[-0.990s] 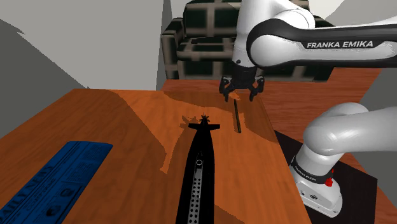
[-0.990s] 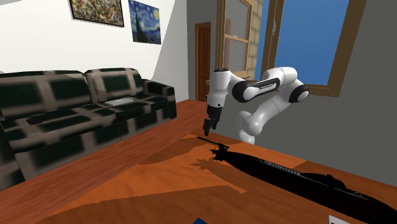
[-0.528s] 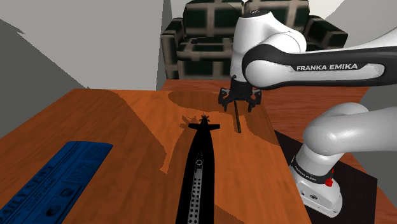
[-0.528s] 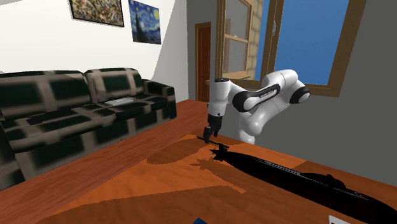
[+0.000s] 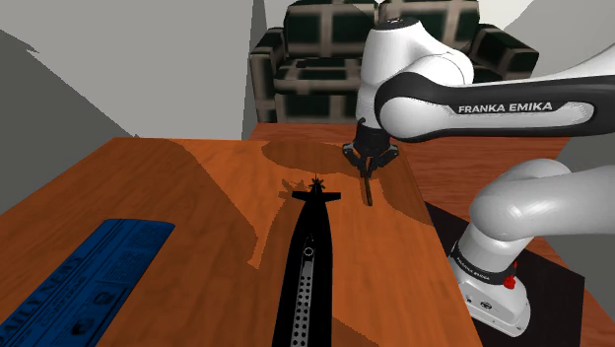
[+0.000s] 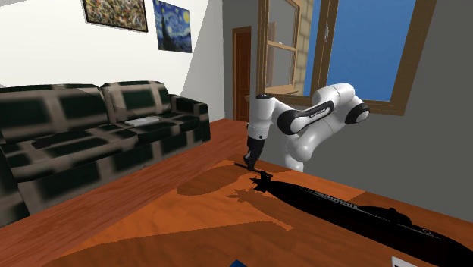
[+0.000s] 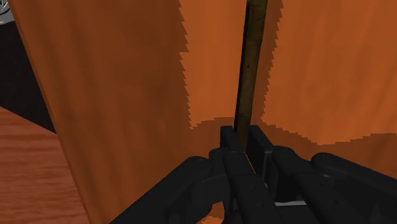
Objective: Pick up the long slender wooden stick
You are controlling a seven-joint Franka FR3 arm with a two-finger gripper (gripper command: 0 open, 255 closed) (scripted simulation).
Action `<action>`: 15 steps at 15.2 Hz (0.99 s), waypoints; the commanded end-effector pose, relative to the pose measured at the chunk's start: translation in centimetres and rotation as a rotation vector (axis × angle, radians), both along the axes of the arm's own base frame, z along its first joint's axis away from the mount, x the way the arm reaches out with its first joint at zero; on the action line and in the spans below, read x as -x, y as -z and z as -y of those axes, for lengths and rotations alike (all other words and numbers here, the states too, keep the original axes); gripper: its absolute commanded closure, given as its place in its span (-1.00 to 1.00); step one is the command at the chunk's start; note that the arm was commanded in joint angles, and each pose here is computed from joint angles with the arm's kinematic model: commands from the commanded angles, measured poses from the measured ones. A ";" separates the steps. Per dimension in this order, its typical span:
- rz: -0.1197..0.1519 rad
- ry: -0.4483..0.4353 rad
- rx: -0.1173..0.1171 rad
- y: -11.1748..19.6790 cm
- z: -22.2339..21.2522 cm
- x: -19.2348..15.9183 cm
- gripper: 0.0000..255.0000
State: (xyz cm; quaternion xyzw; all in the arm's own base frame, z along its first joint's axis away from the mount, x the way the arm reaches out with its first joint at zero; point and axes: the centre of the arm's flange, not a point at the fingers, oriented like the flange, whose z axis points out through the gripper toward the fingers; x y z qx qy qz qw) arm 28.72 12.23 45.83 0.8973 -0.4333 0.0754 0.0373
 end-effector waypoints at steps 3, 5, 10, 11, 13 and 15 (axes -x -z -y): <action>-0.015 0.002 -0.002 0.7 0.1 0.0 1.00; -0.015 0.002 -0.002 0.6 0.1 0.0 1.00; -0.015 0.002 -0.002 -2.1 0.1 0.0 1.00; -0.015 0.002 -0.002 -2.6 0.1 0.0 1.00; -0.015 0.002 -0.002 -3.6 0.1 0.0 1.00; -0.015 0.002 -0.002 -4.7 0.1 0.0 1.00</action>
